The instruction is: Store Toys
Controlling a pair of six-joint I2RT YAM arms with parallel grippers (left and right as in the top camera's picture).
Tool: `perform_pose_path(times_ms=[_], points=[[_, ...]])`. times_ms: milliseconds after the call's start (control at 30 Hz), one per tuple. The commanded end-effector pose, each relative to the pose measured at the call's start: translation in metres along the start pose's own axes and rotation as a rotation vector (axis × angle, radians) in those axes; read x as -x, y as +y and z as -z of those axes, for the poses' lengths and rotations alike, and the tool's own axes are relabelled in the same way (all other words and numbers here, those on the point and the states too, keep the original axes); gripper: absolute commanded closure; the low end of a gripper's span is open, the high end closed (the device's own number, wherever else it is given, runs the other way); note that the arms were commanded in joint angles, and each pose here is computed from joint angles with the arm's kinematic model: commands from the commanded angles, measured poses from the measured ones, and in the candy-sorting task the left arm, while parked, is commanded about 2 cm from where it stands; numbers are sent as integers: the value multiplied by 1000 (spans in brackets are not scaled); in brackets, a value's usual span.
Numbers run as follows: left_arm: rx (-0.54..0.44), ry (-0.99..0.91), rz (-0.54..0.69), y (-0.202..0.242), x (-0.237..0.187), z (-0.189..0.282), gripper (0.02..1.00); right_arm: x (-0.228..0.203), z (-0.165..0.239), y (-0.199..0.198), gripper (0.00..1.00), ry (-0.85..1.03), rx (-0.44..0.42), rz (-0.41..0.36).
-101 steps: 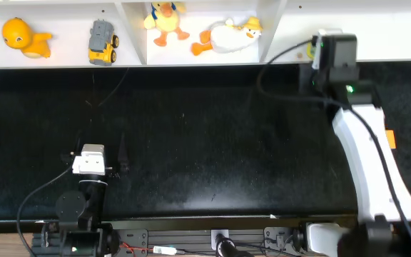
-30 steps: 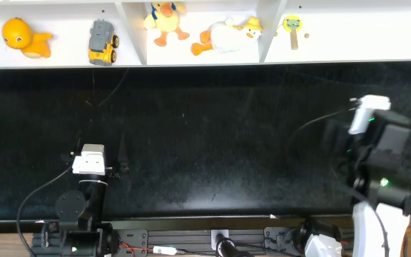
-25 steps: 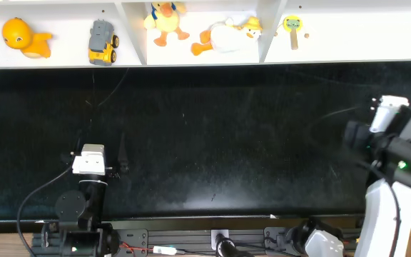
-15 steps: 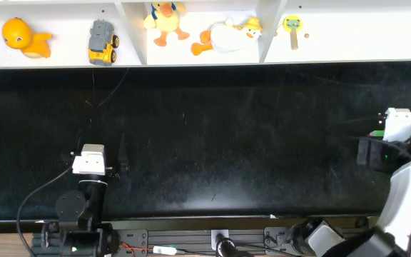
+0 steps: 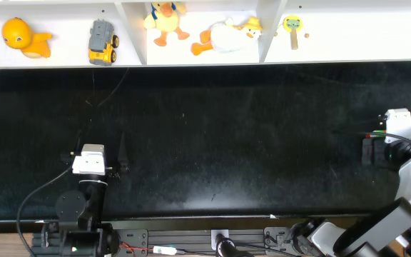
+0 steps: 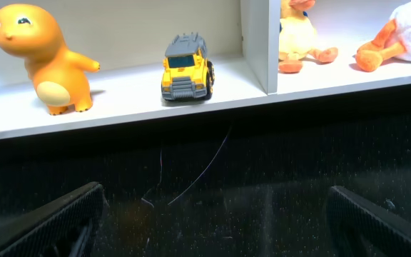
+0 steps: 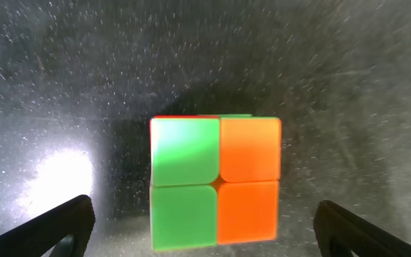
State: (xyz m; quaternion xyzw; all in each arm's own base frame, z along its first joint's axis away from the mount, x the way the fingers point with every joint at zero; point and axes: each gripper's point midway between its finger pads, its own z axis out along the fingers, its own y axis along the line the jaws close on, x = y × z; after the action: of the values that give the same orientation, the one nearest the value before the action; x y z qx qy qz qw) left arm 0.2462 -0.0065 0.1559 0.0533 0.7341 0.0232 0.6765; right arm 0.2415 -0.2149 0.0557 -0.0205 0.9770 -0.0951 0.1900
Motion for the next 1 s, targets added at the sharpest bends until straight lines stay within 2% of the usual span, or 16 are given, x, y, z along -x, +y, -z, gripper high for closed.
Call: perform_pose_path(times_ms=[33,200,400,667,833,1000], points=[[3,-6,10,0,1,1,20,-4,-10,0,25,12,14,-54],[3,-6,10,0,1,1,20,1,-15,4,62,-14,47,-122],[3,-6,10,0,1,1,20,2,-15,5,222,-18,53,-189],[3,-6,10,0,1,1,20,6,-15,4,386,-40,56,-206],[3,-6,10,0,1,1,20,11,-14,2,417,-58,43,-216],[3,-6,10,0,1,1,20,27,-4,5,529,-96,31,-235]])
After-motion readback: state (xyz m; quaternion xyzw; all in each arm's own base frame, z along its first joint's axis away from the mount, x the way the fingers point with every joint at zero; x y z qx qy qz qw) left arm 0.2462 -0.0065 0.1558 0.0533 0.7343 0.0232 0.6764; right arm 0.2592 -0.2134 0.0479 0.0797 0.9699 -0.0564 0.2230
